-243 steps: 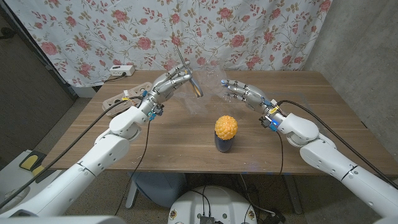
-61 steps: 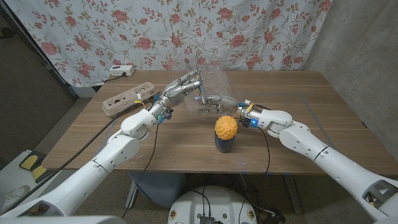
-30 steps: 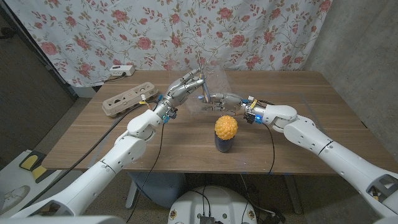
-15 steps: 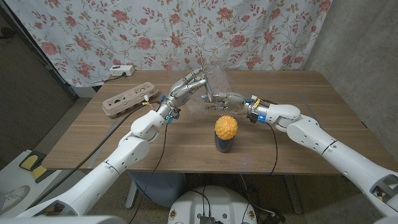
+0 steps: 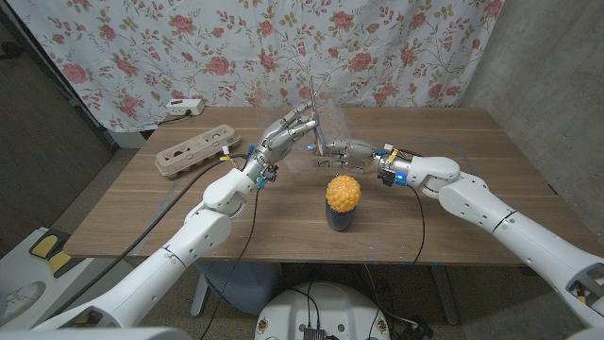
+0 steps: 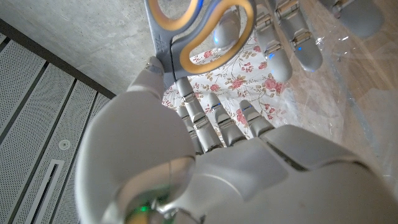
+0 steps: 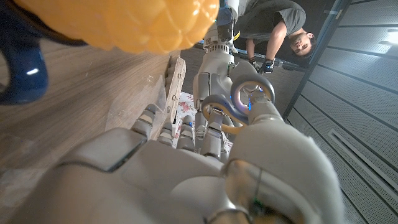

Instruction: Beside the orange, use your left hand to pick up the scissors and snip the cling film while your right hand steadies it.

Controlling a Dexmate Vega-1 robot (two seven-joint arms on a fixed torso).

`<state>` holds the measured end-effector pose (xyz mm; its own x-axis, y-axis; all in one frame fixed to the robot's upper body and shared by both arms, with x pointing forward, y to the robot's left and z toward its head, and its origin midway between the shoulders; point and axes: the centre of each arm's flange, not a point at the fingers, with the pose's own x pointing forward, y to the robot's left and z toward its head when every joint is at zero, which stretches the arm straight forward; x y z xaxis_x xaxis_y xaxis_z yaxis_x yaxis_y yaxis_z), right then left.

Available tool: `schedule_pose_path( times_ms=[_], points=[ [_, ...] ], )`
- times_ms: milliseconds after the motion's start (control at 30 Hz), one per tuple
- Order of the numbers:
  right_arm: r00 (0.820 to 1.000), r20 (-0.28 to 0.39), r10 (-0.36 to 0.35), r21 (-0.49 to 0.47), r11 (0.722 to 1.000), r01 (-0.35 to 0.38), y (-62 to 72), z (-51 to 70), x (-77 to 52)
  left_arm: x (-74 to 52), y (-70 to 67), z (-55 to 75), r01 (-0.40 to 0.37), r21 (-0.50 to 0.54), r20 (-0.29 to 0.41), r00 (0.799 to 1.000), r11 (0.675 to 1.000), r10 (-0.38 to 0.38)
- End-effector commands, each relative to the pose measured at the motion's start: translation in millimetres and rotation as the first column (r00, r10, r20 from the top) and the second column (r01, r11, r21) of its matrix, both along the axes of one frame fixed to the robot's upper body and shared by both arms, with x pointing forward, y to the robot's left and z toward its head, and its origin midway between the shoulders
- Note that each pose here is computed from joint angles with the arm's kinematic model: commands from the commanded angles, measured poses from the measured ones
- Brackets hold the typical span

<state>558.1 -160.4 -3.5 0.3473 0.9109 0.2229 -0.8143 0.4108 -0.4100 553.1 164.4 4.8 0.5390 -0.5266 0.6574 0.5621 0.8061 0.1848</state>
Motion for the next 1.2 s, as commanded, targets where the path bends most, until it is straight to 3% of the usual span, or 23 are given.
schedule_pose_path(
  times_ms=[33,1200],
  points=[
    [1.0,0.005,0.001,-0.006,1.0,-0.001,-5.7,1.0,-1.3,-1.6,-5.5,-1.8,-0.002,0.002,0.001,1.0,1.0,0.002],
    [0.999,-0.001,-0.033,-0.006,0.999,0.033,-19.5,-0.4,3.6,4.6,-18.2,-0.5,0.0,-0.01,0.016,1.0,1.0,0.0]
  ],
)
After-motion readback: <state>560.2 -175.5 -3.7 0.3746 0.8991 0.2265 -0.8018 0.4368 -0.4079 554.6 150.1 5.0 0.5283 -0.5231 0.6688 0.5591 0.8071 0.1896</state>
